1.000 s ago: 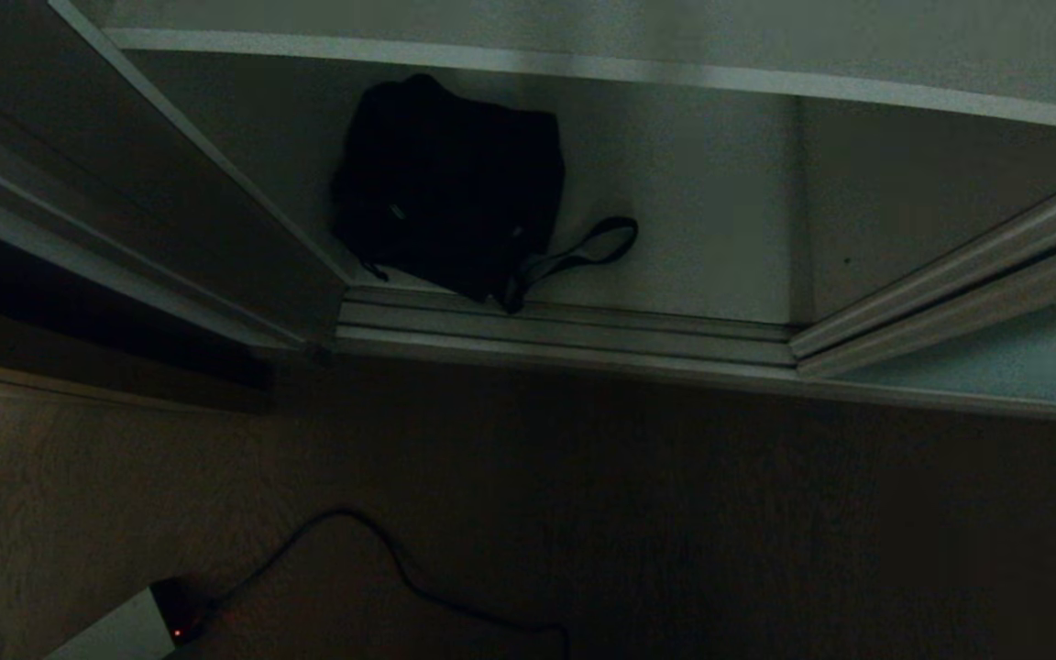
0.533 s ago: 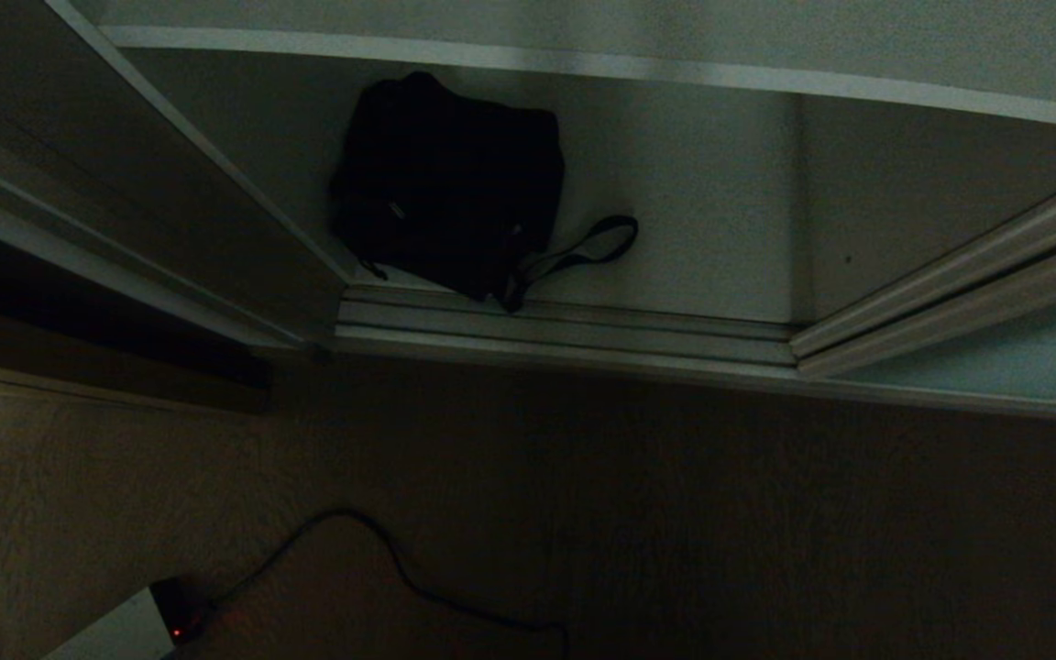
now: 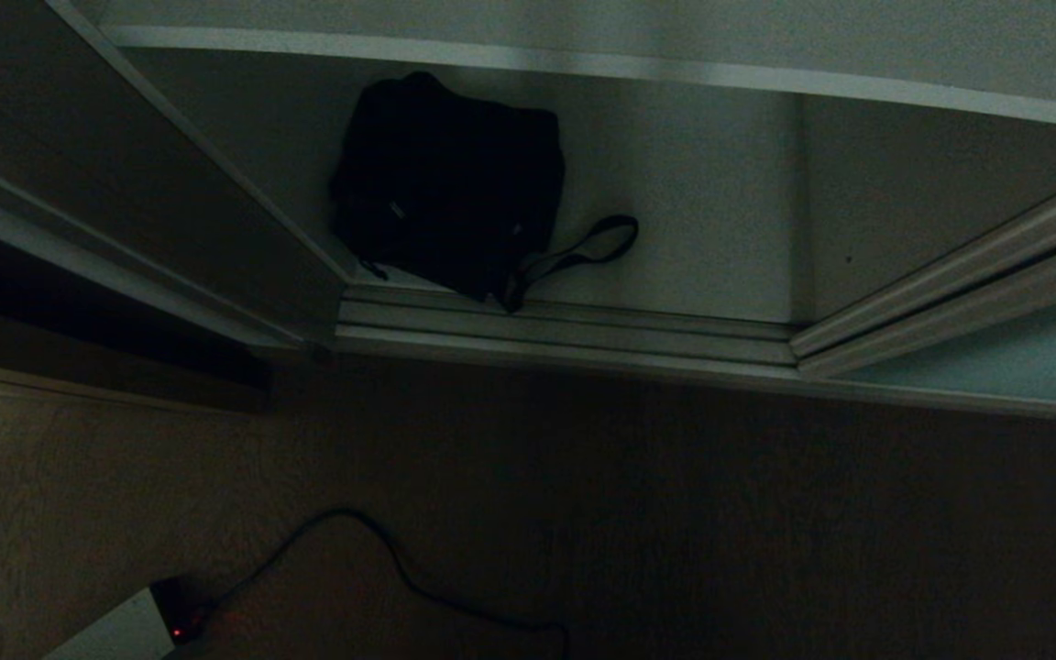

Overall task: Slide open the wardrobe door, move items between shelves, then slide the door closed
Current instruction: Place the bag on the higher shelf

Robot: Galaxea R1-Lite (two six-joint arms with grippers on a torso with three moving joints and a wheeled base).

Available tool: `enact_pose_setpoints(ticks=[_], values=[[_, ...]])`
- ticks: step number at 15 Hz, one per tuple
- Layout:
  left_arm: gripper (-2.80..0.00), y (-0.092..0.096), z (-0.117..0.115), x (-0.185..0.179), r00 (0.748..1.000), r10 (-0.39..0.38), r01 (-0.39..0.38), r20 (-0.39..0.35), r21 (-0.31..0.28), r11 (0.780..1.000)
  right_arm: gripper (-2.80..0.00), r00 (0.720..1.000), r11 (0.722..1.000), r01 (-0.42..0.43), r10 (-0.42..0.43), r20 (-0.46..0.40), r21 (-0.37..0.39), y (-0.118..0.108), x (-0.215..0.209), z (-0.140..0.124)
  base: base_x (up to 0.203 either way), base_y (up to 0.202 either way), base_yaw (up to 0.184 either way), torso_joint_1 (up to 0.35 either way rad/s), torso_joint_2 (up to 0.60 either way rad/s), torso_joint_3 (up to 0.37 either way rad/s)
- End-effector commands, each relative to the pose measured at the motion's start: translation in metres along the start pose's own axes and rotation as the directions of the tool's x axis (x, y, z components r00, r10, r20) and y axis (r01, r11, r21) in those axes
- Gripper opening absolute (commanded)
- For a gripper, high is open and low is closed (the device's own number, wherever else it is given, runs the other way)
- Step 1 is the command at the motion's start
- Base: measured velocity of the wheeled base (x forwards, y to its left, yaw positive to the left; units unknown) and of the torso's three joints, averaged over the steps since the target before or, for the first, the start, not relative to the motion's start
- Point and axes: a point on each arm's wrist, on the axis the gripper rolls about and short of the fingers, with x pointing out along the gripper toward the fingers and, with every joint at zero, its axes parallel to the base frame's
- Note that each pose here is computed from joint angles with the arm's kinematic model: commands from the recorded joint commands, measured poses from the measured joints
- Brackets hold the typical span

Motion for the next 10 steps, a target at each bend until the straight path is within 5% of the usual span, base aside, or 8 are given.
enact_pose_setpoints(ticks=[1, 4, 6, 10], values=[[-2.80, -0.001, 0.028, 0.027, 0.986, 0.005, -0.025, -0.169, -0.115, 0.993, -2.80, 1.000, 1.000, 0.000, 0.000, 0.003, 0.000, 0.000, 0.000, 0.000, 0.000, 0.000, 0.000, 0.000, 0.00, 0.000], [-2.80, -0.004, 0.064, 0.080, 0.938, -0.047, -0.073, -0.343, -0.329, 0.941, -2.80, 1.000, 1.000, 0.000, 0.000, 0.003, 0.000, 0.000, 0.000, 0.000, 0.000, 0.000, 0.000, 0.000, 0.00, 0.000], [-2.80, -0.006, 0.080, 0.120, 0.912, -0.127, -0.061, -0.391, -0.433, 0.899, -2.80, 1.000, 1.000, 0.000, 0.000, 0.003, 0.000, 0.000, 0.000, 0.000, 0.000, 0.000, 0.000, 0.000, 0.00, 0.000], [-2.80, -0.008, 0.090, 0.194, 0.869, -0.220, -0.053, -0.444, -0.524, 0.850, -2.80, 1.000, 1.000, 0.000, 0.000, 0.003, 0.000, 0.000, 0.000, 0.000, 0.000, 0.000, 0.000, 0.000, 0.00, 0.000]])
